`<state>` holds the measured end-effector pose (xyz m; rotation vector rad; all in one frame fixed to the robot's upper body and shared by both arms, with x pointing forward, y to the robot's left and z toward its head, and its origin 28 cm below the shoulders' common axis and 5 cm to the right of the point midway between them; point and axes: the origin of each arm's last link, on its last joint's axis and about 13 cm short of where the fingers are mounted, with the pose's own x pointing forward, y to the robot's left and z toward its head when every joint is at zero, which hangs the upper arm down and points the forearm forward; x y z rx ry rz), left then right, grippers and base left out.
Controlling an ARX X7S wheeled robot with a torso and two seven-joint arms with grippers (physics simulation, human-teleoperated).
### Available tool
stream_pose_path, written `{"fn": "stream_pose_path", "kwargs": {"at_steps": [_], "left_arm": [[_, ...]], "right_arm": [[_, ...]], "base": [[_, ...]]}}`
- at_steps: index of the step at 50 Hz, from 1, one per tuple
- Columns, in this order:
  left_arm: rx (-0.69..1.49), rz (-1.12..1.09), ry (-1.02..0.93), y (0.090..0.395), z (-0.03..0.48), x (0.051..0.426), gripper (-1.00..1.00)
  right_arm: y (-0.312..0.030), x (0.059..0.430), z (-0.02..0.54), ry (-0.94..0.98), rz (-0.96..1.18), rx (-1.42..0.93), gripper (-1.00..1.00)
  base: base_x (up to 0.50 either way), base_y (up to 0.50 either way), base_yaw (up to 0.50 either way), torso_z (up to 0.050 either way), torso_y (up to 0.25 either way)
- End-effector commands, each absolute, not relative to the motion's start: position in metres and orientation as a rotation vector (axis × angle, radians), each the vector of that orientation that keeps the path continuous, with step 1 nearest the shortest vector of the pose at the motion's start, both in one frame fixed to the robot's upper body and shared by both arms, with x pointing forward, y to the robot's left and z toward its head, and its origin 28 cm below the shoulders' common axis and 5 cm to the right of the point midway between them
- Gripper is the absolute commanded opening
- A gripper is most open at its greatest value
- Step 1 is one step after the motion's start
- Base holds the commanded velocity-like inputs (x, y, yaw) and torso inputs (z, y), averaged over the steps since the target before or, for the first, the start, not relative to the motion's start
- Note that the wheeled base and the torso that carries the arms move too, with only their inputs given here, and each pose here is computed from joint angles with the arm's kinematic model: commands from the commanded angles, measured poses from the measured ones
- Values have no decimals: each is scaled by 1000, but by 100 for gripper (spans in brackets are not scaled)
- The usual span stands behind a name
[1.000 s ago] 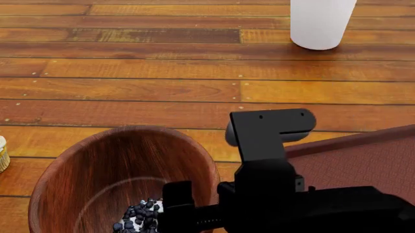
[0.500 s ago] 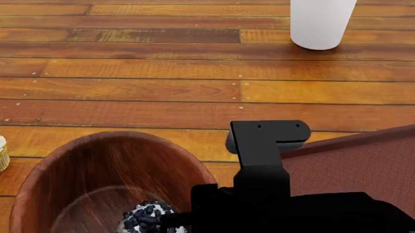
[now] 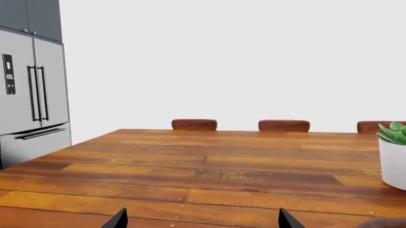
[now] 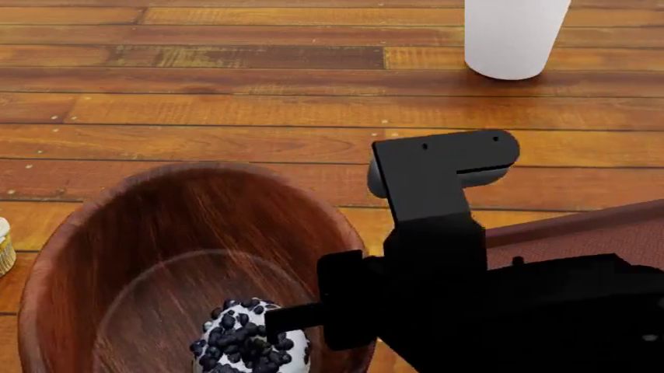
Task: Pick up the bowl with donut and place it on the tray. Pick up the cupcake and place it on the tray.
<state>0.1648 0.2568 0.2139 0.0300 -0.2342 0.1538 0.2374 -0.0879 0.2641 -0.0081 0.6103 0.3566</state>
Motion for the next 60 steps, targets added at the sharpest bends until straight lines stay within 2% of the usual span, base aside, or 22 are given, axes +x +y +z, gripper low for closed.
{"fn": "stream_pose_path", "kwargs": {"at_steps": [1, 12, 28, 45, 60], "left_arm": [[10, 147, -252, 254, 211, 174, 100], [3, 147, -273, 251, 208, 186, 100], [10, 135, -278, 254, 209, 188, 100], [10, 116, -276, 260, 211, 190, 100], [9, 110, -274, 257, 209, 194, 100]], "right_arm": [[-96, 234, 313, 452, 346, -74, -100], [-113, 249, 332, 389, 264, -61, -100], [-172, 255, 343, 309, -43, 95, -100], [-217, 231, 336, 312, -337, 142, -100], [-261, 205, 308, 347, -564, 220, -100]], "base": [[0, 0, 0, 0, 0], [0, 0, 0, 0, 0], [0, 0, 0, 0, 1], [0, 0, 0, 0, 0], [0, 0, 0, 0, 1]]}}
